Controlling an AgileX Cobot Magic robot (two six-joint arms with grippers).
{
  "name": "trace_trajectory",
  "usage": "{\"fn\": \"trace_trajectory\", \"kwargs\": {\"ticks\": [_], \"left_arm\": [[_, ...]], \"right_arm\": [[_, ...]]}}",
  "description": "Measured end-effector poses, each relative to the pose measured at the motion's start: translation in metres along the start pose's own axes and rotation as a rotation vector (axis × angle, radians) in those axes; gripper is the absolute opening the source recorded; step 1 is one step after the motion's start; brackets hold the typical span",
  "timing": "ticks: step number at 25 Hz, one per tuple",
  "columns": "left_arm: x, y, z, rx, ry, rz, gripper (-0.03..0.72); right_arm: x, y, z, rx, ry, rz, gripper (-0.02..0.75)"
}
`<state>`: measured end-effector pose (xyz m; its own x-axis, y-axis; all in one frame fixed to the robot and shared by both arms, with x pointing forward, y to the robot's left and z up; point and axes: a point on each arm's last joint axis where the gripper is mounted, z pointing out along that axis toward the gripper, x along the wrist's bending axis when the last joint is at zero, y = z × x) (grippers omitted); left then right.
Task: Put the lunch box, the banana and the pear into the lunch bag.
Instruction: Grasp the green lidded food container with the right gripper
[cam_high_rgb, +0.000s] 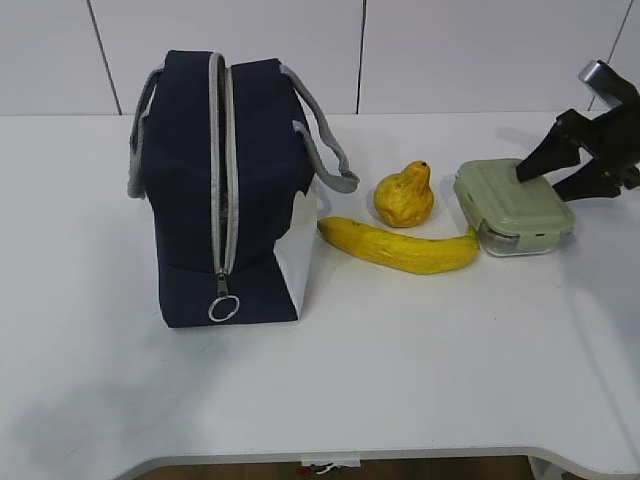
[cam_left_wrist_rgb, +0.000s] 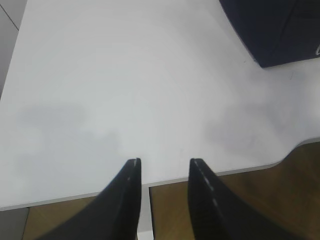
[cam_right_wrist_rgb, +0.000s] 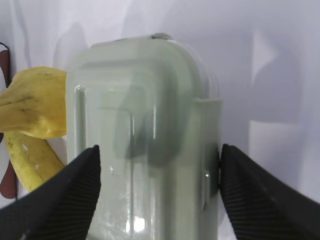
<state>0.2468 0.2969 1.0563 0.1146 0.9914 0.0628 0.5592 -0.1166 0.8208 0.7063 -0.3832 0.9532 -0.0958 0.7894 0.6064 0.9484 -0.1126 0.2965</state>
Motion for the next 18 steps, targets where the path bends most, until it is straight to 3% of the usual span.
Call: {"fn": "trace_trajectory", "kwargs": {"ticks": [11,18], "left_arm": [[0.000,0.000,0.000,0.000,0.000,0.000,0.244],[0.000,0.000,0.000,0.000,0.000,0.000,0.244]], "right_arm": [[0.018,0.001,0.015,0.025,0.009,-0.003,0.582],[0.012,-0.002,0.015,0.060,-0.049,-0.038,0.582]]}}
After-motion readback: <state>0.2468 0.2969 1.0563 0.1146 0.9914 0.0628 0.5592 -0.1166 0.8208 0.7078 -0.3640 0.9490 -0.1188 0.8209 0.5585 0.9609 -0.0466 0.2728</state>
